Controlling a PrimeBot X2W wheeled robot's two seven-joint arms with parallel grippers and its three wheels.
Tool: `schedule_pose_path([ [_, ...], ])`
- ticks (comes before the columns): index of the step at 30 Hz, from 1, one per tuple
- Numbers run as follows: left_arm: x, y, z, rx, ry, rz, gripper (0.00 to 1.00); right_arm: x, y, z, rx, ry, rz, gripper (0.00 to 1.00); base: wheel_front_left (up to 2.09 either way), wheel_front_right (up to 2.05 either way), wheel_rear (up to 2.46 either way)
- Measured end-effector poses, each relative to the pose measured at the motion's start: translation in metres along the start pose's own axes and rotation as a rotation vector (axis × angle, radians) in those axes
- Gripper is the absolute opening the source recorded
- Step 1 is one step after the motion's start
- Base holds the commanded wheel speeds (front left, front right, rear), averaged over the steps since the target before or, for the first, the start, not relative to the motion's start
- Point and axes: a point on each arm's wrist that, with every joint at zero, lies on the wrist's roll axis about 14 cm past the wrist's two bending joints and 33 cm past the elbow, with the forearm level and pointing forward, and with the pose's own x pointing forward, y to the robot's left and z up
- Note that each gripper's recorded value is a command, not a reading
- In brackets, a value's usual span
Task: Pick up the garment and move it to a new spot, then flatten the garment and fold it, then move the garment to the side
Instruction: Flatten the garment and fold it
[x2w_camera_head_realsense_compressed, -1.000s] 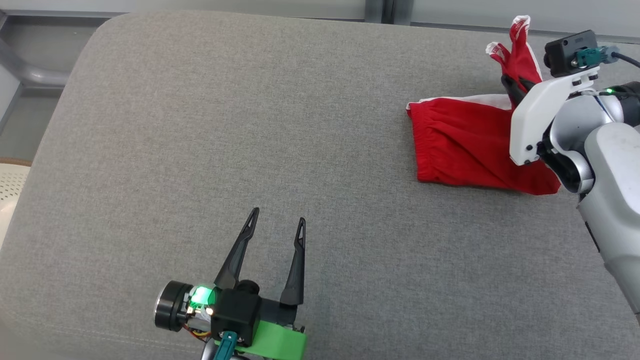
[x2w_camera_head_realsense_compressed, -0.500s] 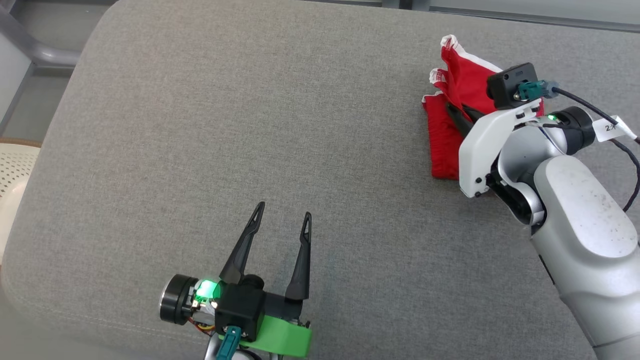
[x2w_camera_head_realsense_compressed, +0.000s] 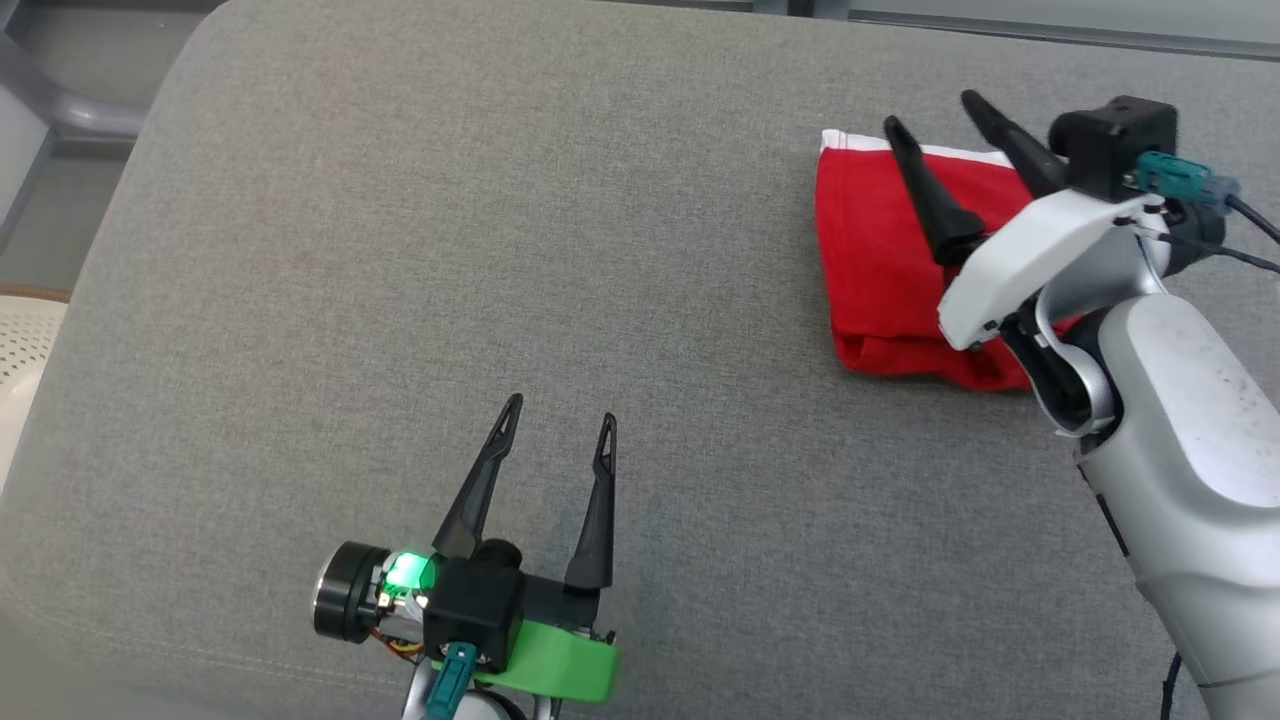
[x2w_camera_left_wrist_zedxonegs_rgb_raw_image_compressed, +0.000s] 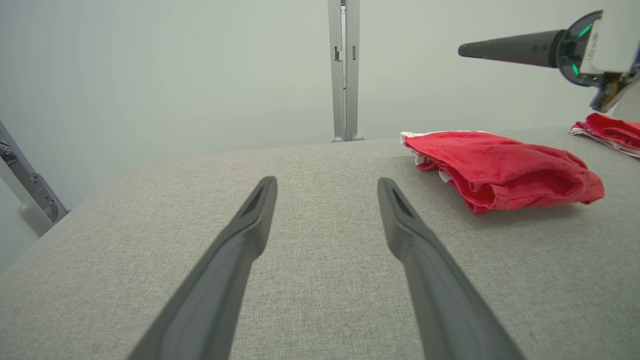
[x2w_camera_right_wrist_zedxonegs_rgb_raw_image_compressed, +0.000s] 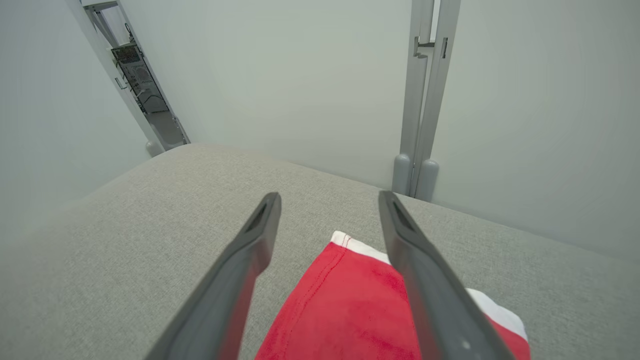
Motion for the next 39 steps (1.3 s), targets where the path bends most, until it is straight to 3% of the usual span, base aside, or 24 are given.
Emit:
schedule_pose_path([
  [3,0.0,0.001,0.004,0.0,-0.014,0.005,1.0,-0.019,-0.027,0.006,-0.026,-0.061,-0.074,1.0,0.0,0.0,0.0],
  [9,-0.002,0.001,0.01,-0.001,-0.032,0.003,1.0,-0.074,-0.077,-0.019,-0.087,-0.039,-0.22,1.0,0.0,0.0,0.0],
  [16,-0.002,-0.007,0.013,-0.004,-0.045,-0.029,1.0,-0.129,-0.094,-0.061,-0.093,0.056,-0.286,1.0,0.0,0.0,0.0],
  [17,-0.002,-0.008,0.014,-0.004,-0.047,-0.031,1.0,-0.133,-0.093,-0.064,-0.094,0.065,-0.283,0.65,0.0,0.0,0.0],
  [18,-0.002,-0.008,0.014,-0.004,-0.047,-0.032,1.0,-0.134,-0.092,-0.066,-0.094,0.07,-0.278,0.37,0.0,0.0,0.0],
  [19,-0.002,-0.008,0.014,-0.004,-0.047,-0.034,1.0,-0.134,-0.09,-0.068,-0.099,0.075,-0.265,0.0,0.0,0.0,0.0],
  [26,-0.005,-0.008,0.008,-0.004,-0.026,-0.041,1.0,-0.099,-0.063,-0.066,-0.122,0.066,-0.148,0.0,0.0,0.0,0.0],
  [30,-0.008,-0.006,0.005,-0.004,-0.013,-0.033,1.0,-0.082,-0.051,-0.086,-0.122,0.144,-0.103,0.0,0.0,0.0,0.0],
  [39,-0.015,0.005,0.01,0.001,-0.024,0.02,1.0,-0.083,-0.026,-0.123,-0.091,0.253,-0.032,0.0,0.0,0.0,0.0],
])
